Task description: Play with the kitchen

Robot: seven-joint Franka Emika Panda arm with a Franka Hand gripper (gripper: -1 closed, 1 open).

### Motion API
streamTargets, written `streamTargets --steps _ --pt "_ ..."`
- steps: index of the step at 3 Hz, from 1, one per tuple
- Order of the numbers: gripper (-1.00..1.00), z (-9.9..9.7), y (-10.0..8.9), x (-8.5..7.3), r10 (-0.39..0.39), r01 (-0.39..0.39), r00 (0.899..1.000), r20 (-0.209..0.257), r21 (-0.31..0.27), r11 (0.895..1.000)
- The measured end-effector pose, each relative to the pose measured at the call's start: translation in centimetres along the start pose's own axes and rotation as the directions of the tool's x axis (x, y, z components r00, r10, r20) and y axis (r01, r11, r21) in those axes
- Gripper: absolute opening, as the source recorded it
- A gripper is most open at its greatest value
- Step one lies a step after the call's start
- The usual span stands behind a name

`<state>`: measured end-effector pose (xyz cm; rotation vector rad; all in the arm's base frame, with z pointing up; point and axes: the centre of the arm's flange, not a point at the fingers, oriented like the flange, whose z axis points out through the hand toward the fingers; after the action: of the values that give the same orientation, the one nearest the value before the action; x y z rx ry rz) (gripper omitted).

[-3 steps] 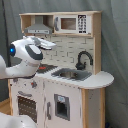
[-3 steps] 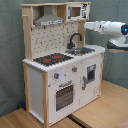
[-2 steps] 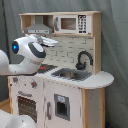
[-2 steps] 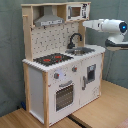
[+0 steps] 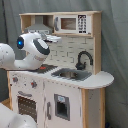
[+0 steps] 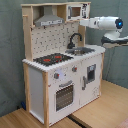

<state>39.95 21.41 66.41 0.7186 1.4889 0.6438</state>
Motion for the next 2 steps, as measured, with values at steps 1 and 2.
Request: streamTargets --steps 1,2 --pt "1.0 1.2 1.7 0.2 -0.027 0.027 1.0 -0.009 -0.024 0.999" --pt "1.0 2.5 3.3 -0.9 -0.037 0.038 0.999 0.01 -0.044 0.998"
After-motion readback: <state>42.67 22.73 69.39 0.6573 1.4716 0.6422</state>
